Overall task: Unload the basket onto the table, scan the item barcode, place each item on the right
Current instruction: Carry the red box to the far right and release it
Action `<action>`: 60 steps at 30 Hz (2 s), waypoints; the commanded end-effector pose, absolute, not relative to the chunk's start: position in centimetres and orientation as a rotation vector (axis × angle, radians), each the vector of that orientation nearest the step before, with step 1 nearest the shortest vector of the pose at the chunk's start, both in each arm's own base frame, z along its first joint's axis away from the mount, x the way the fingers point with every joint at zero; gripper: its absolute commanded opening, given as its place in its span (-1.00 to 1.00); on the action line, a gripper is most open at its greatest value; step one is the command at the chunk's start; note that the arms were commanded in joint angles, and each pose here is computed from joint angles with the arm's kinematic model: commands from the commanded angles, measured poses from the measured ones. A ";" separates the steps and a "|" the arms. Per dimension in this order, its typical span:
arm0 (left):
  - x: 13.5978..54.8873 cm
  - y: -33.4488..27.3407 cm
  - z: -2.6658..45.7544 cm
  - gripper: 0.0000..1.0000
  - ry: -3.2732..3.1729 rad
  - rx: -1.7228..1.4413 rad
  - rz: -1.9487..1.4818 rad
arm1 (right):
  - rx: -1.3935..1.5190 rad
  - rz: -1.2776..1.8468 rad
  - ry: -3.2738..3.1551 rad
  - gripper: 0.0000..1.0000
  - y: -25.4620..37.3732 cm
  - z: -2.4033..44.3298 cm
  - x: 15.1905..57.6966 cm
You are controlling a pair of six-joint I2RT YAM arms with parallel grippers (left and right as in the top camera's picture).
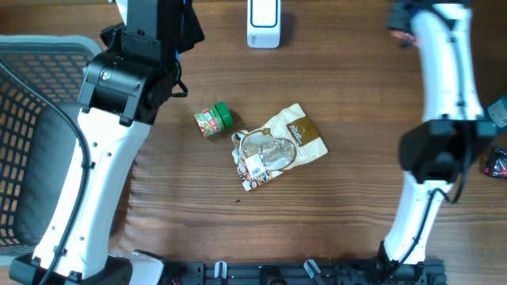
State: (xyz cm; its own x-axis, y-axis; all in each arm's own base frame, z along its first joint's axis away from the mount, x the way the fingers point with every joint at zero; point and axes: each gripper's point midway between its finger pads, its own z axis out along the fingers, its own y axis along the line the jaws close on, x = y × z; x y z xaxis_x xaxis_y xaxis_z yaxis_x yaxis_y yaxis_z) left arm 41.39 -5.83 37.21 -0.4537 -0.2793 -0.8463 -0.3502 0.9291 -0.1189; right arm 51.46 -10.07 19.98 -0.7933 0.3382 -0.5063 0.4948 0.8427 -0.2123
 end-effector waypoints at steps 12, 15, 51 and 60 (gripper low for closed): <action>40.9 -5.2 38.4 1.00 2.032 -0.477 0.086 | 1.119 -0.441 2.530 0.14 -22.3 12.1 47.2; 40.9 -5.2 38.4 1.00 2.032 -0.477 0.086 | 1.129 -0.440 2.514 0.15 -22.9 10.4 47.4; 40.9 -5.2 38.4 1.00 2.032 -0.477 0.086 | 0.809 -0.335 2.484 1.00 -19.9 12.0 49.8; 40.9 -5.2 38.4 1.00 2.032 -0.477 0.086 | 0.482 -0.192 2.509 1.00 -6.5 17.9 52.0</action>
State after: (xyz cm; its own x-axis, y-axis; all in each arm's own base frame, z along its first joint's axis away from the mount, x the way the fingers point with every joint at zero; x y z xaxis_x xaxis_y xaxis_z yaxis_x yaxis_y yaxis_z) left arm 41.39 -5.83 37.21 -0.4537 -0.2793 -0.8463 -0.3502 0.9291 -0.1189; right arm 51.29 -11.61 14.11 -0.7624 0.3801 -0.5238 0.4859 0.8708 -0.0753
